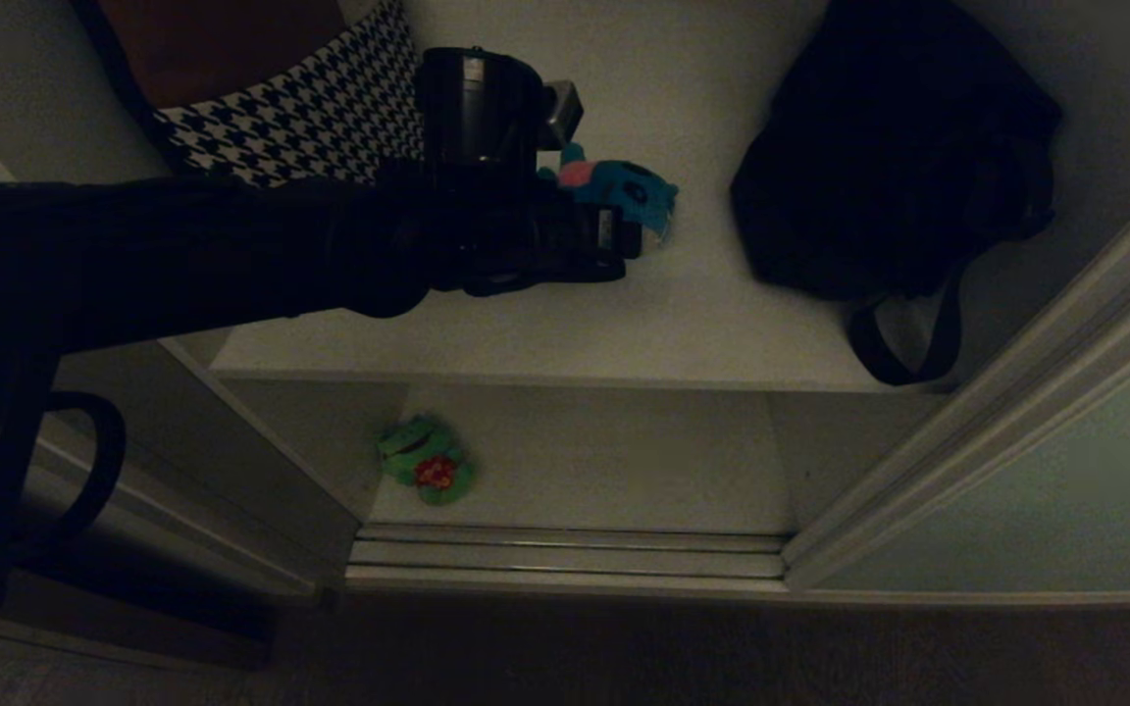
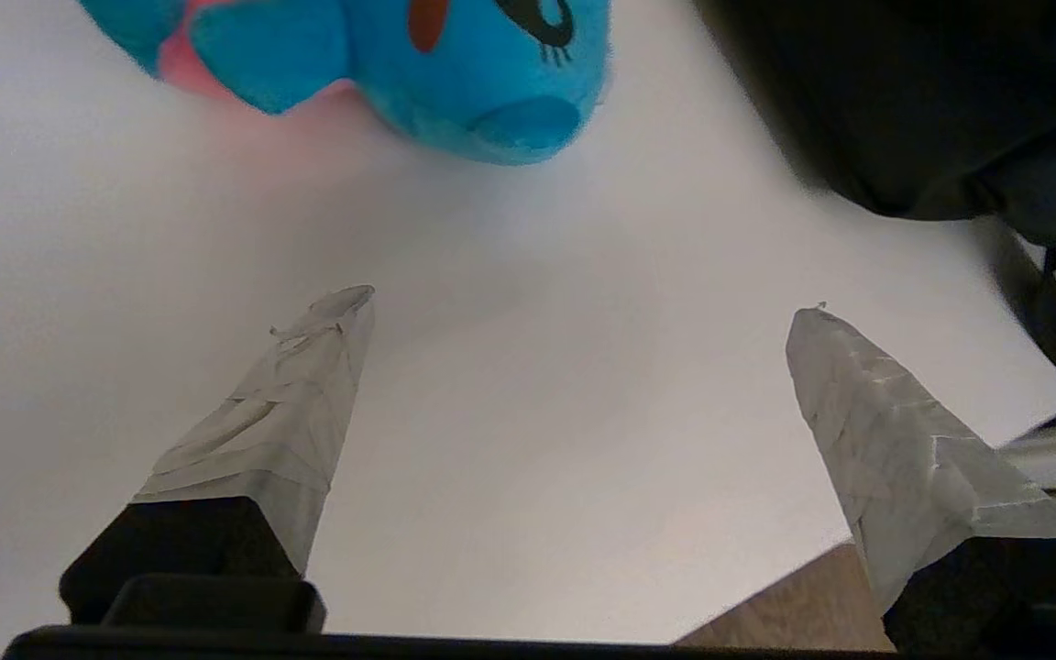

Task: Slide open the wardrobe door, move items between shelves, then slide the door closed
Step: Place the blue doll on the lower shelf

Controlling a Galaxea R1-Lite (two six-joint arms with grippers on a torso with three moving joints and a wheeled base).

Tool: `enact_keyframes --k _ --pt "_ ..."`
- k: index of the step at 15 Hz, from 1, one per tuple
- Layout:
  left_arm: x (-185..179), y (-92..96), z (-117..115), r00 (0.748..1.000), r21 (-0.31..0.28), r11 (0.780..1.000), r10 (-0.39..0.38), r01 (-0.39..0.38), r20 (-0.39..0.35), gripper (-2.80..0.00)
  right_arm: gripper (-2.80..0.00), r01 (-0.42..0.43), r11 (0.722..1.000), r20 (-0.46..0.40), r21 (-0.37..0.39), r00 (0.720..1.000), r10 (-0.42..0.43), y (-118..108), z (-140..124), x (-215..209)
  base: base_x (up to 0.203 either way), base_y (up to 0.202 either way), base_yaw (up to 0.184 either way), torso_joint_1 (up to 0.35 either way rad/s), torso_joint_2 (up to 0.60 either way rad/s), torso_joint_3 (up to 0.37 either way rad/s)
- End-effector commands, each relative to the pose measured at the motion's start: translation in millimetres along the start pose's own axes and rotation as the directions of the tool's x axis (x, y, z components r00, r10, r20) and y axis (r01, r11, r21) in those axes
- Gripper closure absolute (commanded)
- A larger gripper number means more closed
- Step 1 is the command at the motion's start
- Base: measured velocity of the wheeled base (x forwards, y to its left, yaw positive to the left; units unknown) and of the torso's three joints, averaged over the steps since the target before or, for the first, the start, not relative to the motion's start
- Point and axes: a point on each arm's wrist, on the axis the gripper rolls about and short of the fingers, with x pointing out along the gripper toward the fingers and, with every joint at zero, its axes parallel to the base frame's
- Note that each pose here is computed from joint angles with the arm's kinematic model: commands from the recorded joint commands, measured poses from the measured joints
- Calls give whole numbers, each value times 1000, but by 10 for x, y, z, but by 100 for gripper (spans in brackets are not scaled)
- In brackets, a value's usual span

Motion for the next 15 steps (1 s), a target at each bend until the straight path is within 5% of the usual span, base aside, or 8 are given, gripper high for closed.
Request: enact_keyframes --k 1,10,15 --pt "9 16 -8 1000 -2 1000 10 -10 -1 -280 0 -1 1000 1 -1 1000 1 0 0 0 0 0 0 0 0 0" --pt "66 13 -69 999 -35 998 45 -46 -12 -280 0 -1 1000 1 -1 1000 1 0 0 0 126 0 2 2 2 2" --pt "213 -13 -178 999 -183 982 35 -36 -13 -280 0 -1 1000 1 -1 1000 1 0 0 0 0 0 0 0 0 0"
